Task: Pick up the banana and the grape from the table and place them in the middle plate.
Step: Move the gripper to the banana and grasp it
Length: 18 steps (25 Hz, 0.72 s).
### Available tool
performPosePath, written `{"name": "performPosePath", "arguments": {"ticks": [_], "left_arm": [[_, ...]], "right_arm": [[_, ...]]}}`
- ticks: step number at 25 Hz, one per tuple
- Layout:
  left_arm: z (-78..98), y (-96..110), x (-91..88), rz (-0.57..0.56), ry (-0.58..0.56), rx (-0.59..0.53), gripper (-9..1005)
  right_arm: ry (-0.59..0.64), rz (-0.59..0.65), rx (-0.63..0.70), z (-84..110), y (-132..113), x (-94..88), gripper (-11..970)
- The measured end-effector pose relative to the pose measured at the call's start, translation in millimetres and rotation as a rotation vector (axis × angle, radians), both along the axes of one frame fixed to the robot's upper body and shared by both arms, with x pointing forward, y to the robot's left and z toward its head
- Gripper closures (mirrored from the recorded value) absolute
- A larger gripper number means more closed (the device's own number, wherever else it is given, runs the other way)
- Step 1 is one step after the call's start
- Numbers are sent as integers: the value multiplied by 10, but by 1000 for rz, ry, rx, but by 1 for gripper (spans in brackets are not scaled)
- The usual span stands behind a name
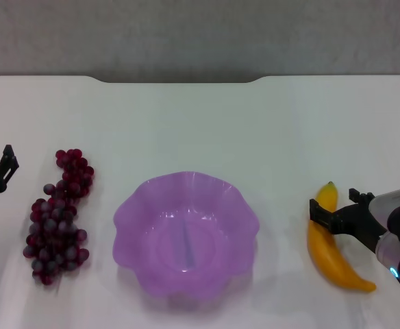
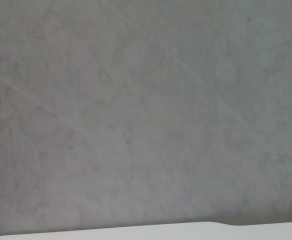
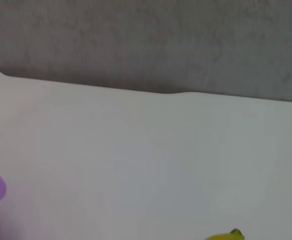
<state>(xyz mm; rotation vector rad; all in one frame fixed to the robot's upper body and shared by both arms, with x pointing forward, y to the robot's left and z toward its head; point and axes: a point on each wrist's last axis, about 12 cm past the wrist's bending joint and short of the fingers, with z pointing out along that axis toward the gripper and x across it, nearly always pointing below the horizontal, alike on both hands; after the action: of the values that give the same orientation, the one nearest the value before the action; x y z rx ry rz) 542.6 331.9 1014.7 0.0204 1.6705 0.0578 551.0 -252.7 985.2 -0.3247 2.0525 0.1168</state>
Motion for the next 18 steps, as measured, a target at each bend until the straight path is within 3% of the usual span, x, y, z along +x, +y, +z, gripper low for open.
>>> {"name": "performPosePath", "arguments": {"ticks": [18], "left_arm": [[3,-1,0,-1,-3,0,117]], "right_arm": [[10,7,-8,-3,12,11,52]]}}
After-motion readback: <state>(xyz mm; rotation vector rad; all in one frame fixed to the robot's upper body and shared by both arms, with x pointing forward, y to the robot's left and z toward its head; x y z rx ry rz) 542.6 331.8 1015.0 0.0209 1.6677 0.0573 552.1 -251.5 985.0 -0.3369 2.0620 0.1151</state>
